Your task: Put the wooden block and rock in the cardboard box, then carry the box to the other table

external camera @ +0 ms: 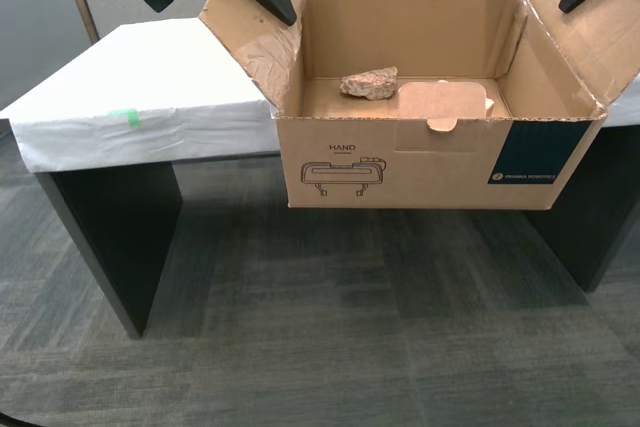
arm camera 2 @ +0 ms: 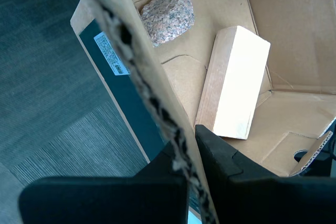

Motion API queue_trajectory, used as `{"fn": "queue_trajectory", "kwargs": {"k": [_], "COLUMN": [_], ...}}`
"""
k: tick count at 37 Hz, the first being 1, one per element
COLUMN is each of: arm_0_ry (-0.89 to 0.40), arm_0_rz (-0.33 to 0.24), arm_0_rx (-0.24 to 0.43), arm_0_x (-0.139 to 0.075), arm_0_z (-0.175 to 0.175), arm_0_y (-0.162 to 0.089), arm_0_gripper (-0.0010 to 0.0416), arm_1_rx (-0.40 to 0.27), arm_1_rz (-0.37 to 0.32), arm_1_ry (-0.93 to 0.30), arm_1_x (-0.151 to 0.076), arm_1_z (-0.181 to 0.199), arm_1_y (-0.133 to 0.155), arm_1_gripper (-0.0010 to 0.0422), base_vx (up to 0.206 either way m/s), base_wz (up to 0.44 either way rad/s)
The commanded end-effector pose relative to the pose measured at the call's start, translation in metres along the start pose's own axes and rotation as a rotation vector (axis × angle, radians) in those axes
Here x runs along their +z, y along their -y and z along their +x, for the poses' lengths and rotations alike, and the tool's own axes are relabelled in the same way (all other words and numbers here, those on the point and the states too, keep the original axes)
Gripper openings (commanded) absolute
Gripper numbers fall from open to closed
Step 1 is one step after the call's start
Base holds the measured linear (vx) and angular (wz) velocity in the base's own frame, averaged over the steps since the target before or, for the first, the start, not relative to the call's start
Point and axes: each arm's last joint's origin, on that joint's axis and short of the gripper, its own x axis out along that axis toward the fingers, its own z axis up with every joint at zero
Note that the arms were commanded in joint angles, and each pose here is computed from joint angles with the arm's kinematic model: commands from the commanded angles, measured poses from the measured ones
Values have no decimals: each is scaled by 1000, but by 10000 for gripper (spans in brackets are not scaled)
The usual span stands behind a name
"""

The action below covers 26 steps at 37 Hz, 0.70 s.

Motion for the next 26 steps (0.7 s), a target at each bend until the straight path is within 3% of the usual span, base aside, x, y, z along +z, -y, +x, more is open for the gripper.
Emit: {"fn": "queue_trajectory", "kwargs": {"k": [1, 10, 16, 26], "arm_0_ry": [7, 10, 13, 17], "arm_0_rz": [3, 16, 13, 9], "arm_0_rx": [35, 35, 36, 37], "arm_0_x": [1, 1, 2, 2], "arm_0_z": [0, 0, 0, 0], "arm_0_y": [-2, -2, -2, -2], "arm_0_gripper": [-1, -1, -1, -1], "arm_1_rx": [-36, -35, -35, -35], "arm_1_rz": [38, 47, 8, 4], "arm_1_ry": [0, 0, -1, 2], "arm_1_x": [1, 1, 1, 1], "arm_1_z": [0, 0, 0, 0], "arm_1_y": [2, 2, 2, 2], "arm_1_gripper": [0, 0, -1, -1], "base_vx": [128, 128, 128, 132], "base_wz": [-18, -14, -14, -12]}}
